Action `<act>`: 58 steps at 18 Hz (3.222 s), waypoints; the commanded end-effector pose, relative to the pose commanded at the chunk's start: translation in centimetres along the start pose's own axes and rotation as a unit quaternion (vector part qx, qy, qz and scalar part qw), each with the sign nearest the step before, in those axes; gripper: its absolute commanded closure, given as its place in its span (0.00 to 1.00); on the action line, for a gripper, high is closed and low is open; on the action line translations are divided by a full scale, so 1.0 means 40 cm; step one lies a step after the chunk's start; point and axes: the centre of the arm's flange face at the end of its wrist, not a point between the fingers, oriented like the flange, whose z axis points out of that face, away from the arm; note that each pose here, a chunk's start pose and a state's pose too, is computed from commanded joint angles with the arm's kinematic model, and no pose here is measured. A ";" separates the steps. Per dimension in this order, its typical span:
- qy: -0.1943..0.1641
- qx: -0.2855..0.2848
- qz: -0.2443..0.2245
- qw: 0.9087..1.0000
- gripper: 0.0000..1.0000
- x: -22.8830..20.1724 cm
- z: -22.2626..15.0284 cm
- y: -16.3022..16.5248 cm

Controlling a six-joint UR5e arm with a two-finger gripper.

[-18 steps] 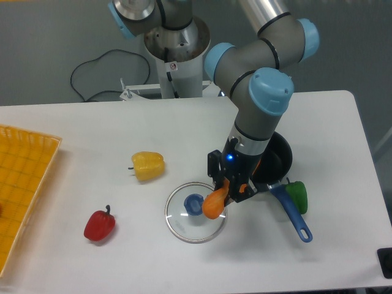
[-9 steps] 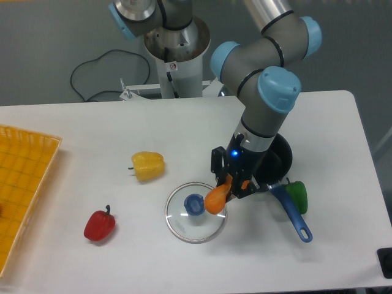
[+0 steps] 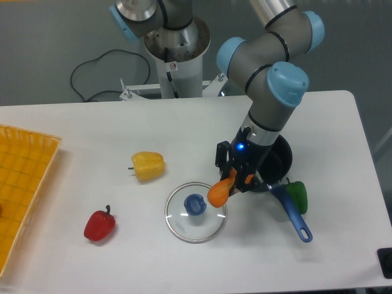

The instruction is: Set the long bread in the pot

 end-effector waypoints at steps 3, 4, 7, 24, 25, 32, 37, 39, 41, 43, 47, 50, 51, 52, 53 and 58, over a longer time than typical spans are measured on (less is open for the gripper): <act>0.000 0.008 0.000 1.000 0.62 0.000 0.002 0.000; 0.000 0.011 -0.002 1.000 0.62 -0.001 0.001 0.003; -0.001 0.022 -0.010 1.000 0.62 -0.004 -0.006 0.019; 0.004 0.044 0.017 0.999 0.61 0.034 -0.007 0.117; 0.004 0.044 0.022 0.999 0.61 0.034 -0.008 0.119; 0.009 0.044 0.025 0.999 0.60 0.047 0.006 0.131; 0.011 0.044 0.030 0.998 0.58 0.053 0.009 0.140; 0.011 0.045 0.034 0.998 0.57 0.057 0.010 0.154; 0.011 0.045 0.034 0.998 0.55 0.056 0.009 0.156; 0.012 0.045 0.033 0.998 0.55 0.058 0.011 0.157; 0.015 0.046 0.032 0.998 0.55 0.066 0.018 0.162; 0.016 0.046 0.035 0.998 0.55 0.065 0.020 0.163; 0.016 0.046 0.035 0.998 0.55 0.065 0.020 0.163; 0.015 0.046 0.036 0.998 0.55 0.065 0.020 0.163; 0.016 0.045 0.036 0.998 0.55 0.065 0.020 0.164; 0.015 0.045 0.044 0.998 0.53 0.066 0.020 0.167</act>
